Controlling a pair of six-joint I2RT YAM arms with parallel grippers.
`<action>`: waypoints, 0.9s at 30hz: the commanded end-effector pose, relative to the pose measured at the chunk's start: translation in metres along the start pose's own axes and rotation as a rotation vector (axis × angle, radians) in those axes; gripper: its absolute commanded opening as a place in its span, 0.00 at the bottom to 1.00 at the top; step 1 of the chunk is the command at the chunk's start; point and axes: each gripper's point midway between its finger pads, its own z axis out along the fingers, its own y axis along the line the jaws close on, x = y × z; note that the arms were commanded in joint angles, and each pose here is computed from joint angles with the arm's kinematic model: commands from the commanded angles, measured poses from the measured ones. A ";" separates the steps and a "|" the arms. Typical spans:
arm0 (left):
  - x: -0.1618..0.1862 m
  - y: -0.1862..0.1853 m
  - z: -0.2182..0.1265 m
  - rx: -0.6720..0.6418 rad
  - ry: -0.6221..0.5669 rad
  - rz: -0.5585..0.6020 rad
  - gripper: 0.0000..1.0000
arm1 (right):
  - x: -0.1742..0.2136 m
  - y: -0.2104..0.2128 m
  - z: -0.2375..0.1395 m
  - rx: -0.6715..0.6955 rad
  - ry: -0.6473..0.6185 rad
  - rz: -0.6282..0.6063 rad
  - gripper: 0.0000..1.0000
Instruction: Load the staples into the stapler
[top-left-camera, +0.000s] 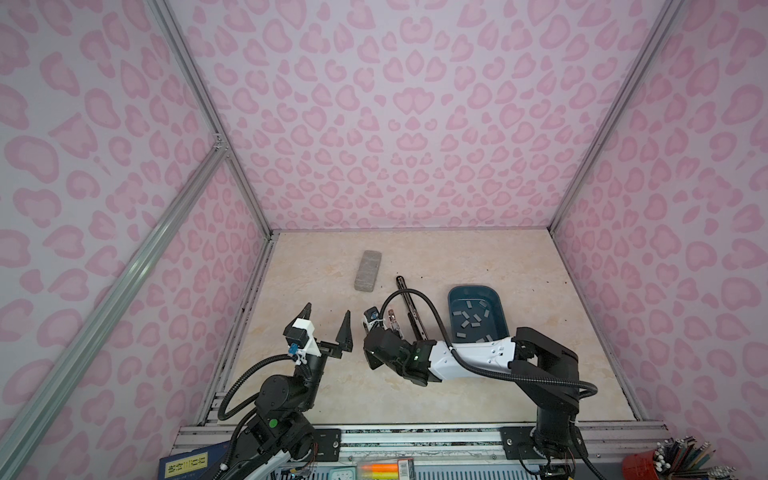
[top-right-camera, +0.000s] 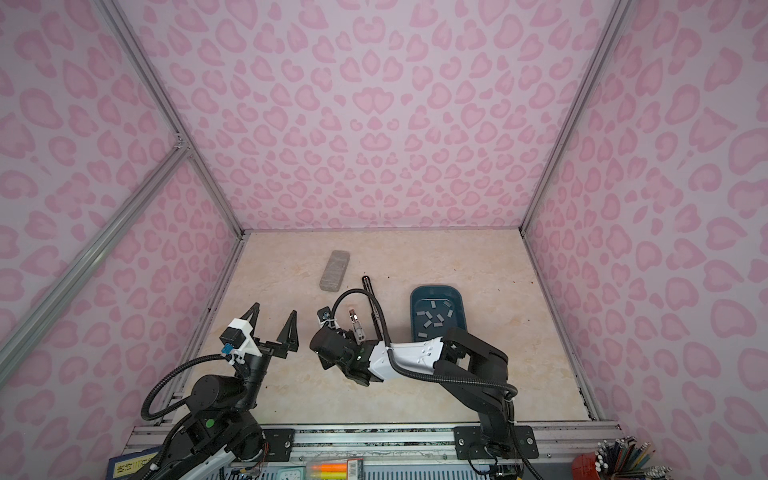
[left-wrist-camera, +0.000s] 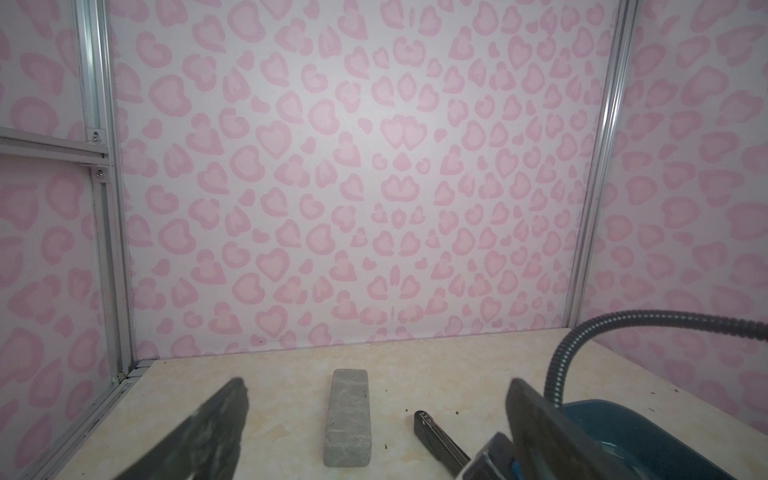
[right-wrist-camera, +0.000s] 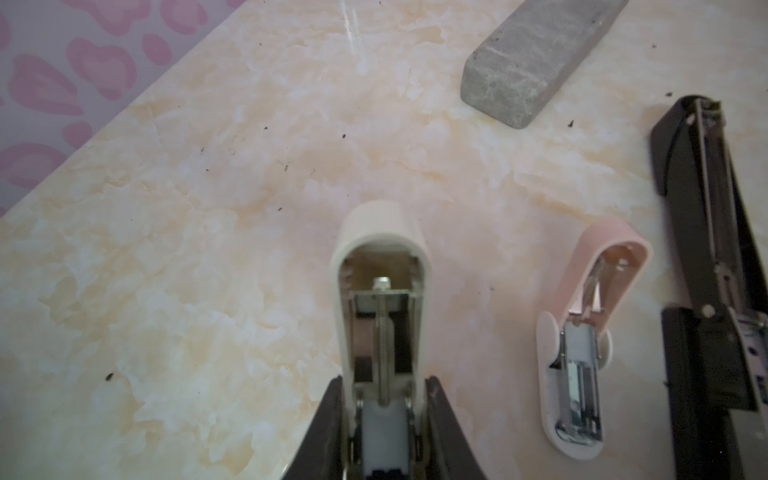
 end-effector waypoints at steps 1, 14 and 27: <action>-0.015 0.005 -0.006 -0.010 -0.075 -0.048 0.98 | 0.010 -0.025 0.009 0.158 0.008 0.043 0.00; -0.013 0.007 -0.004 -0.023 -0.043 -0.006 0.98 | 0.028 -0.046 0.031 0.250 0.037 0.102 0.00; -0.007 0.003 0.004 -0.026 -0.001 0.001 0.97 | 0.032 -0.057 0.035 0.247 0.037 0.152 0.37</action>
